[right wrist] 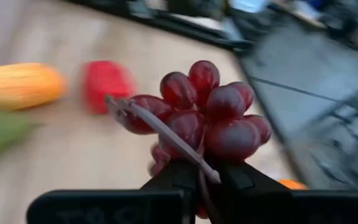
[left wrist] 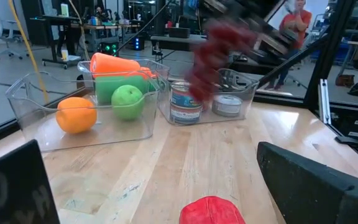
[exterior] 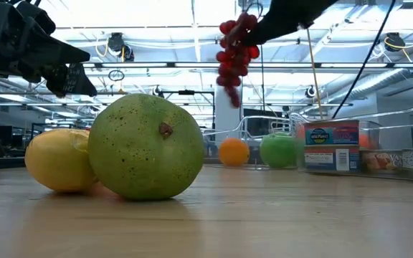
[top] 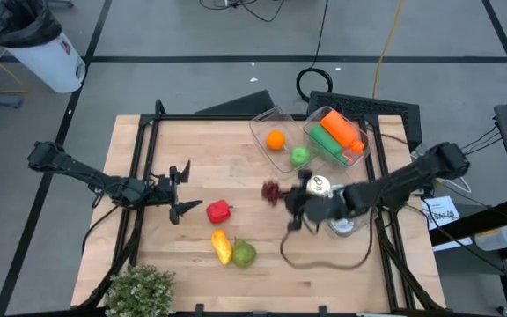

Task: Pick & Place Food Item
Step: Put the purple grapes into the top left transparent bin, then put the red bell pepper into the top left transparent bin, then put the green pear into the top left transparent bin

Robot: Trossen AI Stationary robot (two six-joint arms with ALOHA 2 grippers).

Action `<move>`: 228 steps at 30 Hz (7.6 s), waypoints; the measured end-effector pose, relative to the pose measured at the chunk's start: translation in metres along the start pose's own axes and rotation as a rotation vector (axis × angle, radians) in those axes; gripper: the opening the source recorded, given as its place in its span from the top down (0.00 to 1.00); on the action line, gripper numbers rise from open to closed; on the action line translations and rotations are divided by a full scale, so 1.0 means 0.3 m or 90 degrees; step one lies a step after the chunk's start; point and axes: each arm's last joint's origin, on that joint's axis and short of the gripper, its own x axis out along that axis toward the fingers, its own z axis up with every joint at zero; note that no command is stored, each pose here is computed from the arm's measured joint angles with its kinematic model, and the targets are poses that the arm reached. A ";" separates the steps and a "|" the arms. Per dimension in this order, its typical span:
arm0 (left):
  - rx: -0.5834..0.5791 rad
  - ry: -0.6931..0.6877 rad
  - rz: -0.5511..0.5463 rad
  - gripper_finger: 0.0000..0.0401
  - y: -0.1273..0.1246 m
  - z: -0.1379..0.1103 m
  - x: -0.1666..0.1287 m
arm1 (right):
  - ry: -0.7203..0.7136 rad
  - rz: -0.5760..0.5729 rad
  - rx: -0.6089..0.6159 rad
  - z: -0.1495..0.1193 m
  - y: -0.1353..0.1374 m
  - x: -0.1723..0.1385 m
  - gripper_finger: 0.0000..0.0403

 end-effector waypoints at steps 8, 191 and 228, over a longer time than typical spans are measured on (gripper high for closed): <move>0.000 0.000 0.000 0.17 0.000 0.000 0.000 | 0.059 -0.180 0.058 -0.024 -0.314 0.068 0.97; -0.065 -0.055 -0.009 0.17 -0.003 0.030 -0.001 | -0.333 0.348 0.145 -0.051 -0.063 -0.089 0.16; -0.065 -0.055 -0.010 0.17 -0.003 0.030 -0.001 | -0.075 0.455 0.018 -0.057 0.490 0.133 0.16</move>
